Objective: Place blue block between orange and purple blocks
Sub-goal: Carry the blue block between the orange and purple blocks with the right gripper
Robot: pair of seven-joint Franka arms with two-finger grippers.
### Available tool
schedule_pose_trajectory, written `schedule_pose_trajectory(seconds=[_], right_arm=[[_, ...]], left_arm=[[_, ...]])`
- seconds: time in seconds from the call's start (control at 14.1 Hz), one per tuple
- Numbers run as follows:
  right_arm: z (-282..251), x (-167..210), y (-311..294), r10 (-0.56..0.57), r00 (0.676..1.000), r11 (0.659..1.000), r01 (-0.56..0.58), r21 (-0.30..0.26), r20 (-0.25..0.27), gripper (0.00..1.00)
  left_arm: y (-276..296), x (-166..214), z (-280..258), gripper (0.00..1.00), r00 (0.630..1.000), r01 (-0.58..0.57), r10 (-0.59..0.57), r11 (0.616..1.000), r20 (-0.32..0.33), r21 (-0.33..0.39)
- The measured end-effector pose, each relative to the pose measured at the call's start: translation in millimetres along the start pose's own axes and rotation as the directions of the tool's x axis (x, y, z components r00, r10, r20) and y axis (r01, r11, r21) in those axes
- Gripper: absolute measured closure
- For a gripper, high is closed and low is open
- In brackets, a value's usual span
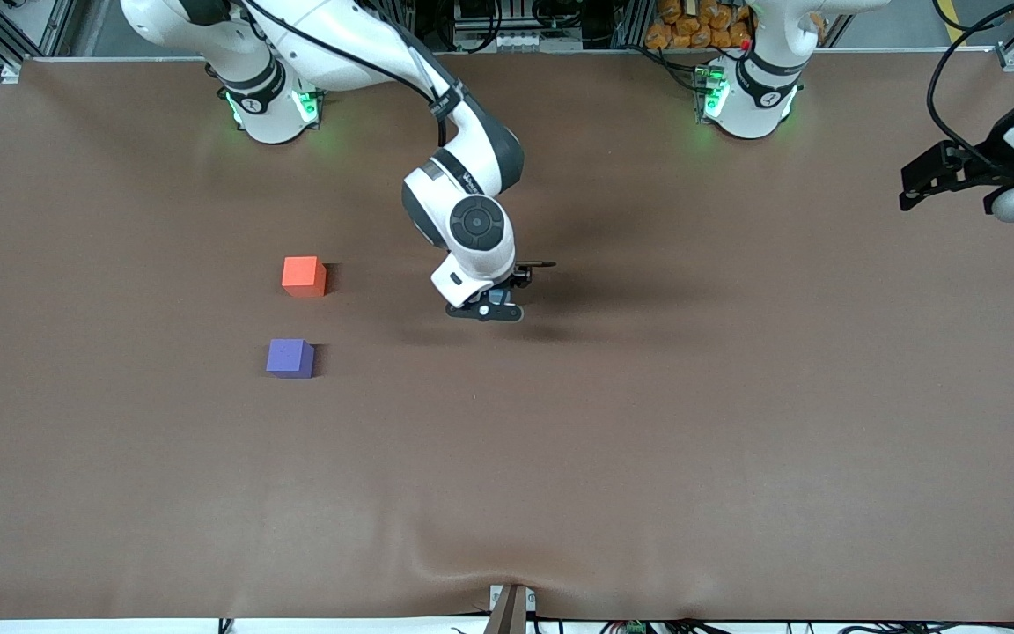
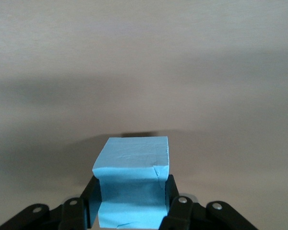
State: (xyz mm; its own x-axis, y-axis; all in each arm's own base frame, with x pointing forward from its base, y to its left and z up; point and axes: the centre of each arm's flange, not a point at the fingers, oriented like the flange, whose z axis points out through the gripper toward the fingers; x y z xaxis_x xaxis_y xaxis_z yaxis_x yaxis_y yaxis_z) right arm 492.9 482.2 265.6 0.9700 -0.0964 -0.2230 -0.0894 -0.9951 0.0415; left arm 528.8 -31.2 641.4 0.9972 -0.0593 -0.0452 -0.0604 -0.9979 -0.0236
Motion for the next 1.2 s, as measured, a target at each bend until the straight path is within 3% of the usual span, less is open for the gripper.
schedule_pose_trajectory(seconds=[0.07,0.21,0.5,0.85,1.2], right_arm=[[-23,8,11,0.015,1.000,1.000,-0.015,-0.019,0.020,0.43],[-76,26,44,0.020,1.000,0.999,-0.019,-0.039,0.011,0.44],[-153,74,157,-0.059,0.998,0.998,0.059,-0.006,0.001,0.50],[-118,128,327,-0.106,0.994,0.993,0.106,0.048,0.002,0.50],[-56,113,385,-0.132,0.991,0.989,0.131,0.063,0.013,0.50]], left_arm=[[-3,0,0,0.00,1.000,0.005,-0.005,1.000,0.000,0.000],[-5,0,0,0.00,1.000,0.009,-0.009,1.000,0.000,0.000],[-7,1,2,0.00,1.000,0.013,-0.013,1.000,0.001,-0.001],[-13,7,9,0.00,1.000,0.026,-0.026,1.000,0.006,-0.001],[-1,11,17,0.00,1.000,0.005,-0.005,1.000,0.023,-0.004]])
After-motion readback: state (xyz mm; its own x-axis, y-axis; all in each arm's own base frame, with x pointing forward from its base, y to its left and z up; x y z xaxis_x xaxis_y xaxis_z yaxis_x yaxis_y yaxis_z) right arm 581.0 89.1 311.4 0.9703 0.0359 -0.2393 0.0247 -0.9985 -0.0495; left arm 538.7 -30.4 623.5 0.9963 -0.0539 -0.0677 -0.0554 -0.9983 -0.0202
